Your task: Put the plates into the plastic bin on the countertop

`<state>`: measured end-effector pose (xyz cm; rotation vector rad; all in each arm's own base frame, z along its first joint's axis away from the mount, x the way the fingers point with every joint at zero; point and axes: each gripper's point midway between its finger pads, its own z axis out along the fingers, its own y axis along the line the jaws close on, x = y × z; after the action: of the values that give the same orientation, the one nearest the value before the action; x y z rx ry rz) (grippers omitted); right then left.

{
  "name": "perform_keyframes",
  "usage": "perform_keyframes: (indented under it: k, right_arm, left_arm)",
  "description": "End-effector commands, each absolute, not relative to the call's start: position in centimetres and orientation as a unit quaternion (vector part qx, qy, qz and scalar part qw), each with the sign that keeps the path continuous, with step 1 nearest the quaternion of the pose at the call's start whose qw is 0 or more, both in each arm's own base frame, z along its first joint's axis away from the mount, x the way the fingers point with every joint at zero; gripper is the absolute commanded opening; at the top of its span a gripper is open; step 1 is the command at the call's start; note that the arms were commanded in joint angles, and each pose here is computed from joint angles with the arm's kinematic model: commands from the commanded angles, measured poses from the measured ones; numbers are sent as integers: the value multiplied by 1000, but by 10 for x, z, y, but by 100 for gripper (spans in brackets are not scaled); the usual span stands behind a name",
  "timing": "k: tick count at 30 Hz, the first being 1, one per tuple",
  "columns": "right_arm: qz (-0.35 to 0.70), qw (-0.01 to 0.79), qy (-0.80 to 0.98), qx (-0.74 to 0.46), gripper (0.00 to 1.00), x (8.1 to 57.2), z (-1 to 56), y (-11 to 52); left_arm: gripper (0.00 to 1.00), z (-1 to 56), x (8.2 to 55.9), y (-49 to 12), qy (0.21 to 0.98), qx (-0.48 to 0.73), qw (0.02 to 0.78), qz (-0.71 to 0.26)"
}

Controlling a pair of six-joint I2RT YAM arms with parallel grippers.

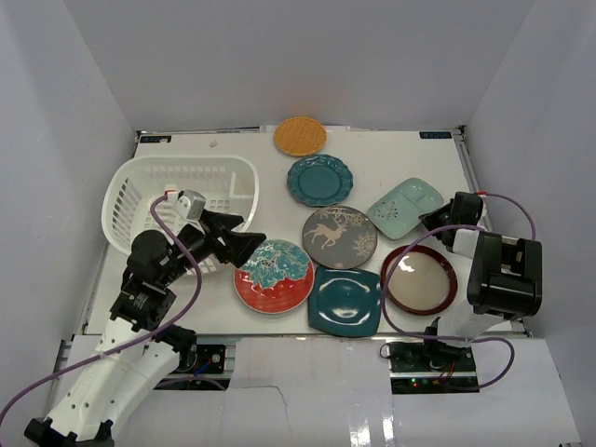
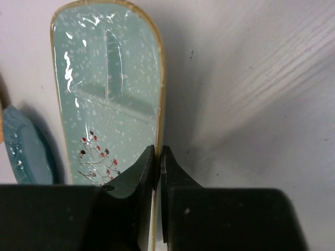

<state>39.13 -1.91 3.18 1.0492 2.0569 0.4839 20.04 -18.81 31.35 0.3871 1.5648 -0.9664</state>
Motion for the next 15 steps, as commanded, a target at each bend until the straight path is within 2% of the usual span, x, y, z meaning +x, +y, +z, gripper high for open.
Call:
perform_keyframes:
  k: [1, 6, 7, 9, 10, 13, 15]
  right_arm:
    - [204, 468, 761, 400, 8, 418, 89, -31]
    - [210, 583, 707, 340, 8, 429, 203, -37]
    - [228, 615, 687, 312, 8, 428, 246, -30]
    - [247, 637, 675, 278, 8, 423, 284, -17]
    - [264, 659, 661, 243, 8, 419, 320, 1]
    - [312, 673, 651, 161, 8, 409, 373, 61]
    - [354, 652, 662, 103, 8, 405, 383, 125]
  left_arm:
    - [98, 331, 203, -185, 663, 162, 608, -406]
    - [98, 353, 203, -185, 649, 161, 618, -413]
    - [98, 360, 201, -185, 644, 162, 622, -415]
    - [98, 371, 198, -183, 634, 159, 631, -417]
    - [98, 380, 195, -181, 624, 159, 640, -419]
    - [98, 400, 187, -176, 601, 152, 659, -426]
    - [98, 414, 184, -169, 588, 138, 674, -425]
